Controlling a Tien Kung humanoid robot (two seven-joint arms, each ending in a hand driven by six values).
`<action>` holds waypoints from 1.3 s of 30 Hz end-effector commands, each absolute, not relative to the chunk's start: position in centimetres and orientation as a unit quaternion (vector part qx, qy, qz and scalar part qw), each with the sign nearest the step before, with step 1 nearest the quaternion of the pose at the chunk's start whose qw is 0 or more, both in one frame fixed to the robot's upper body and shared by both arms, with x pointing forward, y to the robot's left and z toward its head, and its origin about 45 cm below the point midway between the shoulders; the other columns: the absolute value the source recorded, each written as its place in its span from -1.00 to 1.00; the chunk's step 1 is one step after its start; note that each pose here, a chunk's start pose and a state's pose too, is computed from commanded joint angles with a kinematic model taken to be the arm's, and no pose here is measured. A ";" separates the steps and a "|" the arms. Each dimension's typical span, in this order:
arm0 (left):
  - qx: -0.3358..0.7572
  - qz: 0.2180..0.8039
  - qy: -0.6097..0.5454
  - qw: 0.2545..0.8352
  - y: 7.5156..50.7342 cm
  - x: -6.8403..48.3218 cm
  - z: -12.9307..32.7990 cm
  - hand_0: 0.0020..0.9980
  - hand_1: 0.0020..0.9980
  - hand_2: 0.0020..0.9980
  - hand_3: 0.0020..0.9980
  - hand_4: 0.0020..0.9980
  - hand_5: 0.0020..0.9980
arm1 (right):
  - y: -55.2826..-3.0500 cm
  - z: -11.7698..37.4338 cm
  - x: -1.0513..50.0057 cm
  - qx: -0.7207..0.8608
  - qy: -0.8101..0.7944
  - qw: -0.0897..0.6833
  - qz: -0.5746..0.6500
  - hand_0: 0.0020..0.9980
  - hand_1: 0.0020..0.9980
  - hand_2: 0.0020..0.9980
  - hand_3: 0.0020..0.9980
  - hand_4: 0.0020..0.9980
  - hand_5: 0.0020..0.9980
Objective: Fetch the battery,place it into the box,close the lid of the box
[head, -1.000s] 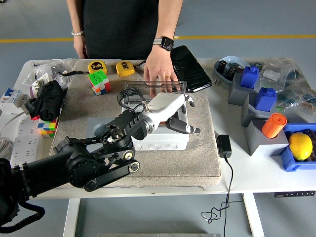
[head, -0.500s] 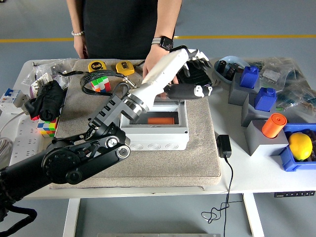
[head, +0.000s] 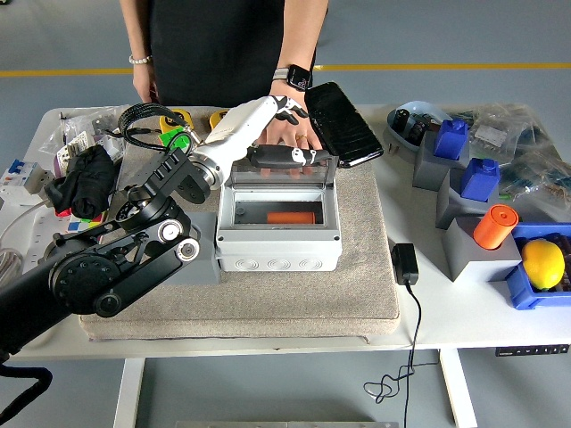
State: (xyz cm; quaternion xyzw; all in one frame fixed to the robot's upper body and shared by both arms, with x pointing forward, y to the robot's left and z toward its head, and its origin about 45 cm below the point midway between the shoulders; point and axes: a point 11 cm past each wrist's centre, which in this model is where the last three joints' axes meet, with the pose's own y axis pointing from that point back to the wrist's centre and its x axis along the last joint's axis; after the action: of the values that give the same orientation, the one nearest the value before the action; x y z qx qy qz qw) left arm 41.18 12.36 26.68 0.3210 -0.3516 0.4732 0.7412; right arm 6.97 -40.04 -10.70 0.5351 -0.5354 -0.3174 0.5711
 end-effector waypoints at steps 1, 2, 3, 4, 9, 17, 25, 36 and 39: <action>0.332 0.468 -0.350 0.741 12.5 41.0 26.6 -0.11 0.24 0.18 0.28 1.00 0.41 | -40.0 -10.7 7.0 0.535 -0.535 0.571 -0.317 0.46 0.39 0.39 0.41 1.00 0.19; 0.340 0.463 -0.347 0.741 12.5 40.9 26.5 -0.11 0.24 0.18 0.28 1.00 0.41 | -40.1 -10.7 7.0 0.535 -0.536 0.571 -0.317 0.46 0.39 0.39 0.41 1.00 0.19; 0.351 0.455 -0.342 0.743 12.7 40.7 26.3 -0.36 0.10 0.08 0.21 1.00 0.47 | -40.1 -10.7 7.0 0.535 -0.536 0.571 -0.317 0.46 0.39 0.39 0.41 1.00 0.19; 0.363 0.447 -0.337 0.745 12.8 40.4 26.2 -0.36 0.10 0.08 0.21 1.00 0.47 | -40.1 -10.7 7.0 0.535 -0.536 0.571 -0.317 0.46 0.39 0.39 0.41 1.00 0.19; 0.405 0.412 -0.318 0.752 13.3 39.1 24.9 -0.40 0.05 0.04 0.17 1.00 0.47 | -40.1 -10.7 7.1 0.536 -0.536 0.571 -0.315 0.46 0.39 0.38 0.41 1.00 0.20; 0.406 0.393 -0.295 0.770 13.1 37.4 23.8 -0.41 0.05 0.04 0.16 1.00 0.44 | -40.2 -10.7 6.9 0.535 -0.533 0.575 -0.315 0.46 0.39 0.39 0.41 1.00 0.20; 0.374 0.409 -0.271 0.787 13.0 37.1 22.9 -0.42 0.06 0.04 0.17 1.00 0.44 | -40.1 -10.7 7.0 0.537 -0.534 0.573 -0.314 0.46 0.39 0.39 0.41 1.00 0.20; 0.078 0.598 -0.139 0.786 18.3 38.8 27.7 -0.35 0.04 0.04 0.19 1.00 0.42 | -40.0 -10.8 6.4 0.533 -0.532 0.575 -0.319 0.46 0.39 0.38 0.41 1.00 0.20; 0.018 0.625 -0.103 0.774 20.8 39.3 28.2 -0.33 0.03 0.03 0.16 1.00 0.39 | -40.0 -10.8 6.4 0.533 -0.532 0.575 -0.320 0.46 0.39 0.39 0.41 1.00 0.20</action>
State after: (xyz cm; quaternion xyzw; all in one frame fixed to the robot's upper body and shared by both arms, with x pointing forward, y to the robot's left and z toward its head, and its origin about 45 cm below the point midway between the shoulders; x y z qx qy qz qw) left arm 39.29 20.81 28.21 0.0176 -0.1029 0.6246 0.7739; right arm 6.44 -39.96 -10.84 0.5330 -0.5324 -0.3196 0.5747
